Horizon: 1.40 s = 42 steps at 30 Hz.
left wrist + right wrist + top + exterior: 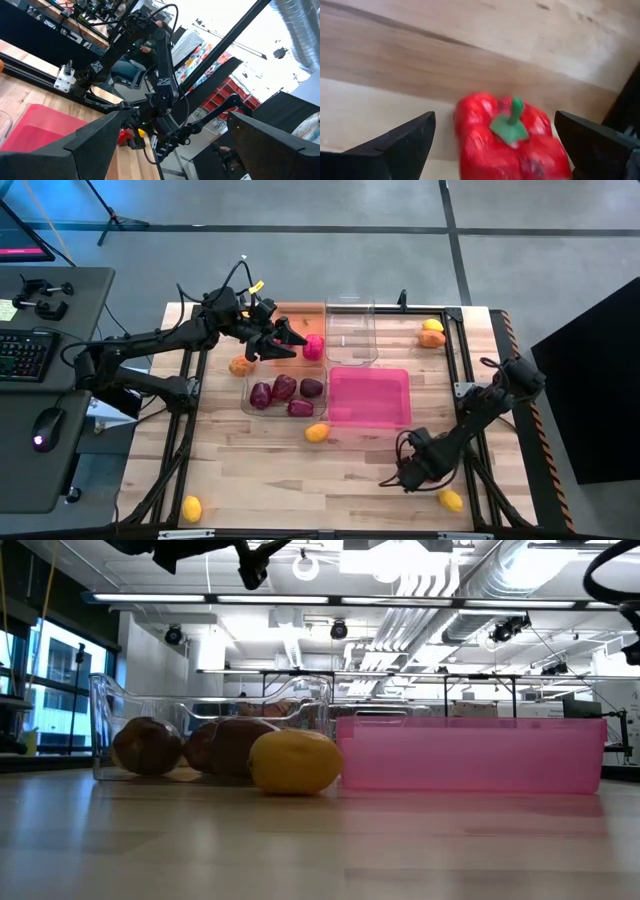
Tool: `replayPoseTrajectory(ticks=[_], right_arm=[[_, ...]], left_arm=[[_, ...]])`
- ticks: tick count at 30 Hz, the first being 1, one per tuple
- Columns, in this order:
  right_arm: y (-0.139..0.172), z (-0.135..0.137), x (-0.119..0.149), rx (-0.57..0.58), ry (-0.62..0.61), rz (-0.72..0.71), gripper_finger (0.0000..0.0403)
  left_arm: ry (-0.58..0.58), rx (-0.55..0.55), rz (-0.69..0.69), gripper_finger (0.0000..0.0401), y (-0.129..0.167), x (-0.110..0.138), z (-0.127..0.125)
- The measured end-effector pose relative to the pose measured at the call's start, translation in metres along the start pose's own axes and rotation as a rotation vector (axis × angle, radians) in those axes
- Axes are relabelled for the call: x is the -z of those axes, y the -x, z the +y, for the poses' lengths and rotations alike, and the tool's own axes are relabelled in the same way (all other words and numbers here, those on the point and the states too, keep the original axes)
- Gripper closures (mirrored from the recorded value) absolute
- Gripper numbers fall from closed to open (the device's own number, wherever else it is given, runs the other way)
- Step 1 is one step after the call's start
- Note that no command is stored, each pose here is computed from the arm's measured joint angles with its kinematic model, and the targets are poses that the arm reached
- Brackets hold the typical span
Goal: Sort produce into baskets
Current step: Put the bell pepper into the orange bin
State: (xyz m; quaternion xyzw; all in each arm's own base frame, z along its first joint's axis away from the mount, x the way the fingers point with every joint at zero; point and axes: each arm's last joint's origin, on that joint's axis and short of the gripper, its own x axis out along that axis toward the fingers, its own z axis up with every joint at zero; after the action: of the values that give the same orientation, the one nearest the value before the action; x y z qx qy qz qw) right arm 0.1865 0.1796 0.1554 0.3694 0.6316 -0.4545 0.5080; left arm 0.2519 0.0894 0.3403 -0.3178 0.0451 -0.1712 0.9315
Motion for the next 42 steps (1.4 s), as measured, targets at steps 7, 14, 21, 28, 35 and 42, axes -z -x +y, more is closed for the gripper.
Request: replayPoseTrajectory(ticks=[7, 14, 21, 28, 35, 42], right_arm=[[0.0, -0.009, 0.015, 0.055, -0.104, 0.076, 0.0004], [-0.003, -0.009, 0.02, 0.008, -0.147, 0.028, 0.0004], [-0.003, -0.008, 0.018, 0.002, -0.105, 0.009, 0.0024], [0.0, -0.007, 0.019, 0.009, -0.023, 0.06, 0.0158], [0.047, -0.007, 0.02, -0.151, 0.078, -0.063, 0.018], [0.11, 0.004, -0.019, -0.525, 0.061, -0.555, 0.0175]], left_arm=[[-0.011, 0.0, 0.0, 0.0048, 0.0, 0.0, 0.0], [-0.015, -0.001, -0.001, 0.0048, 0.0, 0.0, 0.0], [-0.016, -0.006, -0.005, 0.0048, 0.0, 0.0, 0.0], [0.0, 0.005, -0.007, 0.0048, 0.0, -0.001, -0.001], [-0.03, 0.148, -0.112, 0.0048, 0.018, -0.023, -0.021], [-0.097, 0.156, -0.203, 0.0048, 0.045, -0.035, -0.042]])
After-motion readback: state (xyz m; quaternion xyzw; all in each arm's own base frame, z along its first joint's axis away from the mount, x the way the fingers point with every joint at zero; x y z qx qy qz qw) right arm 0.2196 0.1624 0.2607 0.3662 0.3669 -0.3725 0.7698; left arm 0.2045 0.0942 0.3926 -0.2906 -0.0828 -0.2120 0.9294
